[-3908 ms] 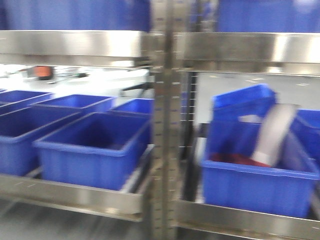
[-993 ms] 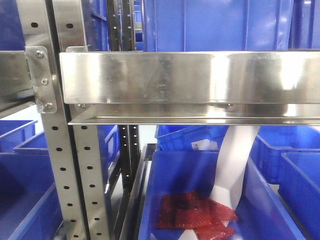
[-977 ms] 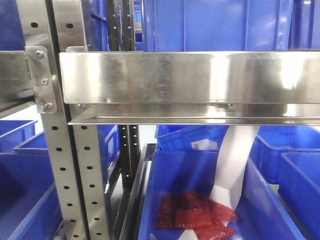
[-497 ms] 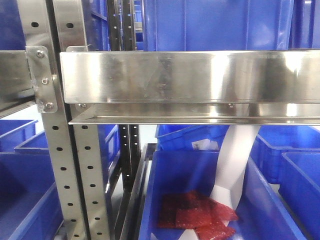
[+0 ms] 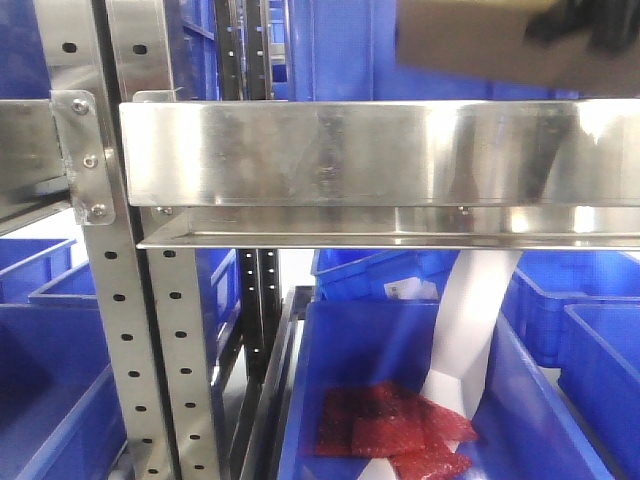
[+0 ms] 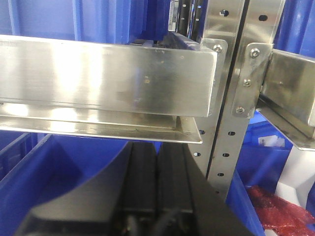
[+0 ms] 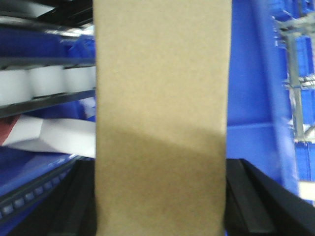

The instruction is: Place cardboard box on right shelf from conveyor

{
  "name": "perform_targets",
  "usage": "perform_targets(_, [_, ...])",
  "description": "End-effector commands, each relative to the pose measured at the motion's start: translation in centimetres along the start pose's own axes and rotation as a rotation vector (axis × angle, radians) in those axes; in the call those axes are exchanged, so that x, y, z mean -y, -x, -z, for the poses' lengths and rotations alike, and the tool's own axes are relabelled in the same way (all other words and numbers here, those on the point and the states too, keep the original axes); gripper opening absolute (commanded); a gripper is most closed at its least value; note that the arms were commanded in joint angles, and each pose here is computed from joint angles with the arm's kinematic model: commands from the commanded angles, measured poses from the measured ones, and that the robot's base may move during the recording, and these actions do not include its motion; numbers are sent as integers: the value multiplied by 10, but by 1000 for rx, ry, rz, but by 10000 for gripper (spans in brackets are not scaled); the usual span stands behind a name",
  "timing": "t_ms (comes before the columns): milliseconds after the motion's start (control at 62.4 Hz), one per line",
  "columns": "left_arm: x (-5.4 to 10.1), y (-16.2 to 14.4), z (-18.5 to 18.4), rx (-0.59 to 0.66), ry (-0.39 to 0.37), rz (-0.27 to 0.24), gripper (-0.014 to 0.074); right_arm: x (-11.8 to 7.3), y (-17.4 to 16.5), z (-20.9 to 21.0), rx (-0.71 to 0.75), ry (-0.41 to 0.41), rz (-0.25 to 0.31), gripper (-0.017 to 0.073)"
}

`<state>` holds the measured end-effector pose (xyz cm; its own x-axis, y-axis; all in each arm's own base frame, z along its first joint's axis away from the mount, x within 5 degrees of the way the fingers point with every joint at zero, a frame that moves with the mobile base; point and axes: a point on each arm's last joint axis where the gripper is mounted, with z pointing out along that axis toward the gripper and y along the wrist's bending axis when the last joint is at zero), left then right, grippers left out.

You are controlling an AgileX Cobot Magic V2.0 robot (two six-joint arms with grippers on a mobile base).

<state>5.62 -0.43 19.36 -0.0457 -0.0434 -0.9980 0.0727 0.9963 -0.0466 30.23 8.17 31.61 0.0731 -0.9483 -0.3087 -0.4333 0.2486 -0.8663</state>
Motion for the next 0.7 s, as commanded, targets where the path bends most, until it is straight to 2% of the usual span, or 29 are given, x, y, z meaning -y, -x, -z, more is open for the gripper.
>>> perform_targets(0, [0, 5, 0, 83, -2, 3, -116, 20, 12, 6, 94, -107, 43, 55])
perform_targets(320, [0, 5, 0, 83, -2, 3, -116, 20, 15, 3, 127, -122, 43, 73])
perform_targets(368, [0, 5, 0, 83, -2, 3, -116, 20, 15, 3, 129, -123, 36, 119])
perform_targets(448, [0, 5, 0, 83, -2, 3, -116, 20, 16, 3, 139, -128, 24, 253])
perform_targets(545, [0, 5, 0, 83, -2, 3, -116, 21, 17, 3, 152, -136, 10, 524])
perform_targets(609, [0, 5, 0, 83, -2, 3, -116, 21, 17, 3, 153, -137, -4, 651])
perform_targets(689, [0, 5, 0, 83, -2, 3, -116, 21, 17, 3, 151, -135, -4, 631])
